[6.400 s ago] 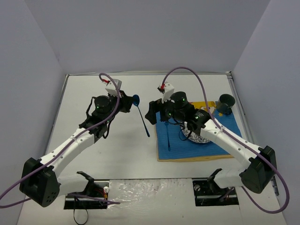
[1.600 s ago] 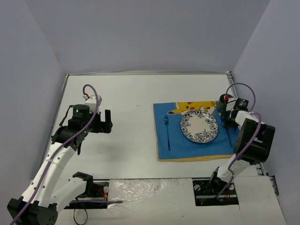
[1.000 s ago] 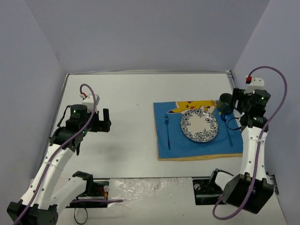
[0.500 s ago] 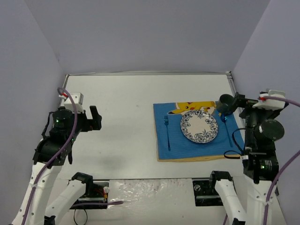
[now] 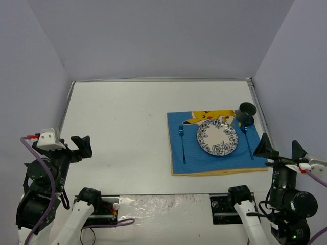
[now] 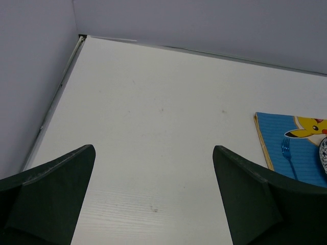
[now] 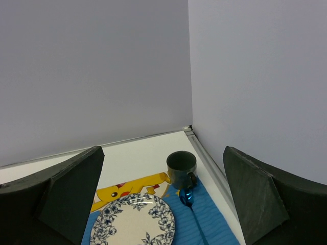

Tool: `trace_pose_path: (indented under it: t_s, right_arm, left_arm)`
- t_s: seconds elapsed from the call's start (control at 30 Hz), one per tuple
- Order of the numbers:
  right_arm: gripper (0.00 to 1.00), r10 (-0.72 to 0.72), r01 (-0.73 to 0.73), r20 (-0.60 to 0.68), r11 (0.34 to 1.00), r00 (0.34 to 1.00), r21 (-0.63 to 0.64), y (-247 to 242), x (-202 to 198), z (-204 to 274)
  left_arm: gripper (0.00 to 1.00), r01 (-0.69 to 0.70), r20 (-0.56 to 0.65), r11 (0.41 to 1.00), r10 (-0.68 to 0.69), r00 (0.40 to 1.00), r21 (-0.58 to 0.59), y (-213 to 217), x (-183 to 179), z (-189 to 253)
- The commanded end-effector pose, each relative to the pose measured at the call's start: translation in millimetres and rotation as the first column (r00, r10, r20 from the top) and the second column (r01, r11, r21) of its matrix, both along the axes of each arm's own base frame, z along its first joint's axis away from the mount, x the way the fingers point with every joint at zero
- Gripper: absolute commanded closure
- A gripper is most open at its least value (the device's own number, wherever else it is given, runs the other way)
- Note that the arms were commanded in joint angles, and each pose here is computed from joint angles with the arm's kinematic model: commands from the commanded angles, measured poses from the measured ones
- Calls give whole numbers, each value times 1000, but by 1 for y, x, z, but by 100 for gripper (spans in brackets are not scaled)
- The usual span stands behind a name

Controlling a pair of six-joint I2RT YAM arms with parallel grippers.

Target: Set the dinner table for one person

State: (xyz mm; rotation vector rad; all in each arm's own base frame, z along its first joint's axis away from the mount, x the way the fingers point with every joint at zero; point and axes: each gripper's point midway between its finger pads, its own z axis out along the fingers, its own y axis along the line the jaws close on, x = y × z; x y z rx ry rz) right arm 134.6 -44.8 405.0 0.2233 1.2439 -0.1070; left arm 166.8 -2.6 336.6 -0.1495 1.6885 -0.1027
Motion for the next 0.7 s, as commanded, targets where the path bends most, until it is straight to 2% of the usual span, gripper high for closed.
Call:
trace_pose_path:
  t_s: [0.0,0.27,0.67]
  right_arm:
    - [0,-63,62,44,997,997,38,-13,-7,-6]
    - [0,-80,78,14,992,997,101,-15,3,-32]
    - [0,-53,53,0,994,999,91,-9,10,-37]
  left_arm:
    - [3,-69,1,997,69,998,36,11,11,-9]
    - [3,-85,26,994,84,996,64,14,19,-30]
    - [3,-109,9,992,109,994,67,15,29,-47]
